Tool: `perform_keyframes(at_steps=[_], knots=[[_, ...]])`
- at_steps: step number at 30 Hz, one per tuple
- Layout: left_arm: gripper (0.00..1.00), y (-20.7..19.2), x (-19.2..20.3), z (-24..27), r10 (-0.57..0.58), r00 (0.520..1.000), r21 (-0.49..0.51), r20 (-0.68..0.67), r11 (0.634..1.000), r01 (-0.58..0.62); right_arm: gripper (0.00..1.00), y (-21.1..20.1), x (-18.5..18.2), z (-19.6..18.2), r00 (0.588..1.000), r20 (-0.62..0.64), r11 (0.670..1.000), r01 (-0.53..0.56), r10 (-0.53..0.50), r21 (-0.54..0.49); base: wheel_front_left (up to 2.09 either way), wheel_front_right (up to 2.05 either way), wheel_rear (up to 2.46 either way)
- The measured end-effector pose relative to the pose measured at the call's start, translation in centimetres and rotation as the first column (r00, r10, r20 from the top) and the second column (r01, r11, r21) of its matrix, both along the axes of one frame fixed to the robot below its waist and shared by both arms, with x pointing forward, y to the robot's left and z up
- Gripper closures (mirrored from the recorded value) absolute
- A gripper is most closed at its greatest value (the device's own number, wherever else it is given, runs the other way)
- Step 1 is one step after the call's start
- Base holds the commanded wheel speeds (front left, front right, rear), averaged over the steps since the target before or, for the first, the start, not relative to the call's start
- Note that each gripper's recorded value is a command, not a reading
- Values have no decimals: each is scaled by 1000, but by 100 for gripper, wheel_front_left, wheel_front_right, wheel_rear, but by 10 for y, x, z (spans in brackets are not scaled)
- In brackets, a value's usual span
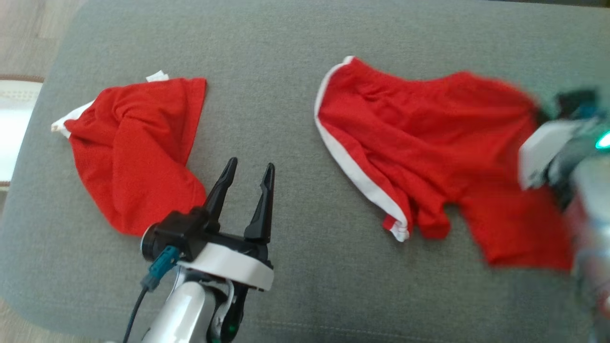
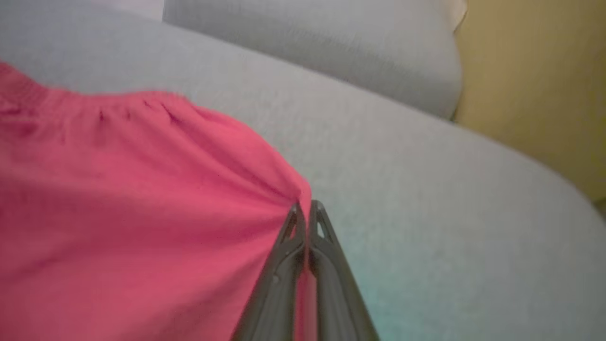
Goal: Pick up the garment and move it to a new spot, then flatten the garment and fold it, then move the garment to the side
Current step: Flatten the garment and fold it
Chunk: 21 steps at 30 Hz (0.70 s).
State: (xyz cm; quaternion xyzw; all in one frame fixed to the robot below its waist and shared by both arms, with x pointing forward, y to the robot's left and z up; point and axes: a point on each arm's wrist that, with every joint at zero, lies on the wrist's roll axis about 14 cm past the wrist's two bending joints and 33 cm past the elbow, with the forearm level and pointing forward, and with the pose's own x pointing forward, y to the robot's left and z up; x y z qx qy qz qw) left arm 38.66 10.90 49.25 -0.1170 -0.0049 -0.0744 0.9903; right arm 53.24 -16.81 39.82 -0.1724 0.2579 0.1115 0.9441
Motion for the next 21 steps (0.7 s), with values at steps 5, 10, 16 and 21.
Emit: perform_keyframes(at_steps=[5,10,16,21], knots=[[0,2,3,3,7,1000,-2,7,1000,-7,100,-6,52,57,987,154,994,-41,55,-98,0,0,0],[0,12,6,3,41,999,-10,4,999,-41,100,3,97,112,948,291,980,-80,131,-182,0,0,0],[0,18,8,-4,62,998,-9,-16,998,-62,0,26,118,130,909,355,962,-141,219,-233,0,0,0],[0,14,10,2,52,999,-13,3,999,-52,0,39,108,131,903,371,972,-163,216,-169,0,0,0]])
